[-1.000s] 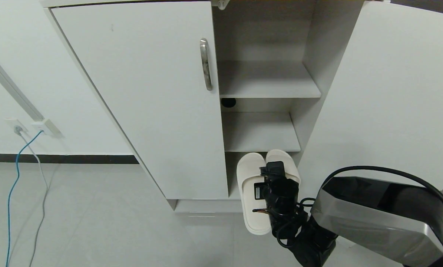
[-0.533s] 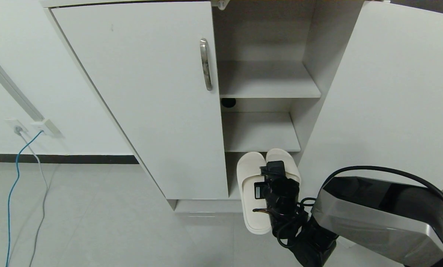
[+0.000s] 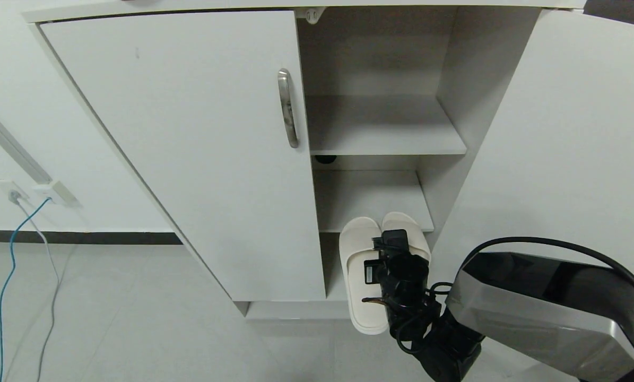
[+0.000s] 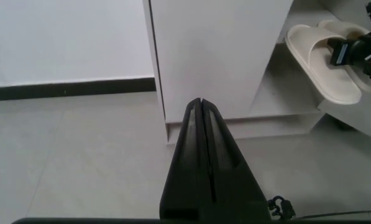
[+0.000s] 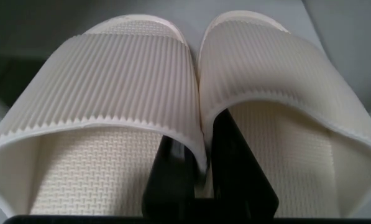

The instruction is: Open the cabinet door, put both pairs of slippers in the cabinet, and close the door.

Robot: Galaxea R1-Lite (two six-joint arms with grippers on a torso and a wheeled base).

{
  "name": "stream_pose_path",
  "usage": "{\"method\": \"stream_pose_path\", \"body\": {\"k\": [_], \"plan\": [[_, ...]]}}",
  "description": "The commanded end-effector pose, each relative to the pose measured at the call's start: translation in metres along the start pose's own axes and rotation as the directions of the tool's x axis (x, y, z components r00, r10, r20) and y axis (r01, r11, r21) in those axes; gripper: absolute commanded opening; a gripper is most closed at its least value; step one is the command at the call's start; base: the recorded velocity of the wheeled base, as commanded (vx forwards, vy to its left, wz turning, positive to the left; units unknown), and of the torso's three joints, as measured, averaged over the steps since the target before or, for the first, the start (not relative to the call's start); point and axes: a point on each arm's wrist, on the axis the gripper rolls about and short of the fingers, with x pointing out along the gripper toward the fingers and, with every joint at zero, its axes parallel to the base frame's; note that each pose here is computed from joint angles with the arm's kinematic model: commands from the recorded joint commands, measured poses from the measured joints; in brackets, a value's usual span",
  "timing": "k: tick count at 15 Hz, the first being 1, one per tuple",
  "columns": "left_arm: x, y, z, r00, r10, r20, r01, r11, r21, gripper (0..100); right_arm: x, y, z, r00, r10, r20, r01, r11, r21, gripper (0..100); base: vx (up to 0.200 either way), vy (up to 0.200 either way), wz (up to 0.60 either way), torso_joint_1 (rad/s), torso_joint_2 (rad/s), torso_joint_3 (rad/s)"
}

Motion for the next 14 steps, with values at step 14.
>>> {"method": "stream_pose_path", "body": {"k": [14], "plan": [[0.000,0.000,0.000,1.000,0.001,-0.001,-0.001,1.000,-0.005,0,0.043,-0.006,0.012,1.000,-0.006,-0.016,0.006,1.000,-0.004,0,0.014,0.000,0.00,0.000,0.00,0.000]]}}
